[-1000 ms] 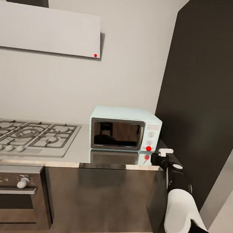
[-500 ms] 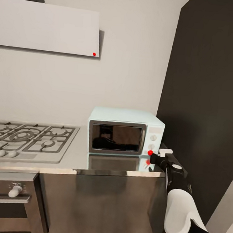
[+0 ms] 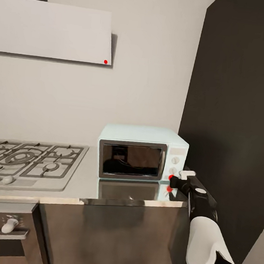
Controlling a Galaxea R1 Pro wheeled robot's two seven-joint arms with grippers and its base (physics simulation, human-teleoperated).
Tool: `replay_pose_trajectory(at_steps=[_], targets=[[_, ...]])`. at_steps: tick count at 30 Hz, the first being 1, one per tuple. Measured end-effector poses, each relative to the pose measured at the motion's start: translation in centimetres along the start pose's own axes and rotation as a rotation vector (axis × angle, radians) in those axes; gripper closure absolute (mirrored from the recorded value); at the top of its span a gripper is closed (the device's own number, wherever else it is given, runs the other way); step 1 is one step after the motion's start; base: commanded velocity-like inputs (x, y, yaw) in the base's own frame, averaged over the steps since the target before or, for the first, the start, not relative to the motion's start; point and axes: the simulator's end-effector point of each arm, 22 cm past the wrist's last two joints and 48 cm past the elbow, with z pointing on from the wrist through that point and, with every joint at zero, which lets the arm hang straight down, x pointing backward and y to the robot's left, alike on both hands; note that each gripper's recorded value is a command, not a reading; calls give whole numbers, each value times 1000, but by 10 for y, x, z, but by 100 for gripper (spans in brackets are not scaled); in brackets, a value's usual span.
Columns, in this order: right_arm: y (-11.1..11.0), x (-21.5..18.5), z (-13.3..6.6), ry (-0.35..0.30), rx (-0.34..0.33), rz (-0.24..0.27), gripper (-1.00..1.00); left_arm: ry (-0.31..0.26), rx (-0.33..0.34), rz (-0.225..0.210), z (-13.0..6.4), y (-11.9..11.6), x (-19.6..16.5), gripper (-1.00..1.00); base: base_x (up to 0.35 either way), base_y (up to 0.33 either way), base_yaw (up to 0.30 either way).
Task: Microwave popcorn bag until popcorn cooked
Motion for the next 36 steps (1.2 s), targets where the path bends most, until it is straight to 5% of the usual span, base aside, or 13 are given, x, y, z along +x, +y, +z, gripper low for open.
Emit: replay_pose_trajectory(at_steps=[4,7,13,18,20,22,26,33,35,36], targets=[[4,8,-27,14,13,0,100,-26,19,-8,-13,3,1,-100,250,0,0],[5,9,-30,14,13,0,100,-29,20,-8,-14,4,1,-100,-25,0,0],[0,-1,9,4,10,-5,100,-52,-1,-12,2,-3,-11,-100,-306,0,0],[-8,-9,7,-11,23,-14,100,-55,-1,-13,2,-4,-12,-100,-344,0,0],[-15,-33,-4,-56,9,-34,100,-54,0,-13,2,-4,-11,-100,-344,0,0],[-17,-52,-36,-81,-76,-45,100,-54,0,-13,2,-5,-11,-100,-344,0,0],[-15,-32,-94,-32,-161,-7,100,-54,0,-13,2,-5,-11,-100,-344,0,0],[-10,-17,-98,-2,-179,7,100,-54,-1,-13,2,-4,-11,-100,-344,0,0],[8,46,-93,103,-222,51,100,-54,-2,-13,2,-4,-11,-100,-344,0,0],[21,104,-90,208,-245,92,100,-54,-2,-13,2,-4,-11,-100,-344,0,0]])
